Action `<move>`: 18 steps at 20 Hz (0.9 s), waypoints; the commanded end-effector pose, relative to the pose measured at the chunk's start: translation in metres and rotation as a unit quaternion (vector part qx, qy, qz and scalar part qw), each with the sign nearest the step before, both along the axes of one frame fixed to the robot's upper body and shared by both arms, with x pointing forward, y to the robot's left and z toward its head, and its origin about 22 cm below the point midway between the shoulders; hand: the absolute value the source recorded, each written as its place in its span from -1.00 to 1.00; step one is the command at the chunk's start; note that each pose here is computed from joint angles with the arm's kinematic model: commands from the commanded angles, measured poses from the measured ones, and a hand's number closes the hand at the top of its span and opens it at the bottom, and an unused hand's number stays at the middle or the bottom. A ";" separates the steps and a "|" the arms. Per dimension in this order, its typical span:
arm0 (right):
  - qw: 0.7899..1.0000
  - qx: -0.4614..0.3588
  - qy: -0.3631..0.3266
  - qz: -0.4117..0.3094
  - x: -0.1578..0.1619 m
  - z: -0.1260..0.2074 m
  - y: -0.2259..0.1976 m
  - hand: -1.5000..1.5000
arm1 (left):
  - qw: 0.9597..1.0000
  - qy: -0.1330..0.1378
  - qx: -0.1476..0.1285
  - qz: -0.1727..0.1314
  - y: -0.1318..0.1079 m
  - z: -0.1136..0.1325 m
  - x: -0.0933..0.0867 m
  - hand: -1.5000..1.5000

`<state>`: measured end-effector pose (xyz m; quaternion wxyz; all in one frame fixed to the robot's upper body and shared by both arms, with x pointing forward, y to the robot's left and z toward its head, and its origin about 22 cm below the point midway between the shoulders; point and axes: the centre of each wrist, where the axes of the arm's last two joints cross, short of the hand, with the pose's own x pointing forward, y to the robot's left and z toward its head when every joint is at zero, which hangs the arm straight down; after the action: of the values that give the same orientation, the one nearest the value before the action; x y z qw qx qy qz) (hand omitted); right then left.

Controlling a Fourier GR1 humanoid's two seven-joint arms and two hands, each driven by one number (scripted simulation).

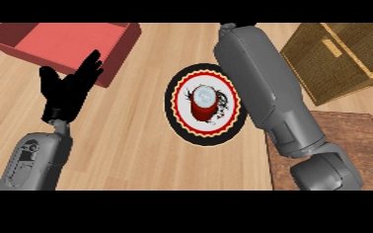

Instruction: Pick the squash from the cutting board and place it in the basket

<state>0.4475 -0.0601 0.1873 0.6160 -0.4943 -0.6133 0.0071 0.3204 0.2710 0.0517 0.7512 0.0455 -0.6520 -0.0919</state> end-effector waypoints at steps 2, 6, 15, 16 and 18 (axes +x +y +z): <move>0.997 0.000 -0.014 -0.075 0.004 0.035 0.029 1.00 | 1.000 -0.005 0.002 0.012 0.009 0.005 0.001 0.00; 0.993 -0.033 -0.018 -0.116 0.011 0.072 0.020 1.00 | 1.000 -0.006 0.002 0.017 0.019 -0.002 -0.004 0.00; 0.980 -0.041 -0.039 -0.191 0.022 0.104 -0.010 1.00 | 1.000 0.000 0.002 0.027 0.010 -0.010 -0.008 0.00; 0.978 -0.052 -0.029 -0.201 0.025 0.111 -0.021 1.00 | 1.000 -0.007 -0.003 0.030 0.010 -0.005 -0.001 0.00; 0.970 -0.068 -0.015 -0.233 0.028 0.101 -0.027 1.00 | 1.000 -0.007 -0.002 0.025 0.011 0.000 -0.004 0.00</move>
<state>0.4728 -0.0784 0.2794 0.5315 -0.6411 -0.5522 -0.0396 0.3181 0.2821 0.0500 0.7509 0.0595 -0.6539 -0.0707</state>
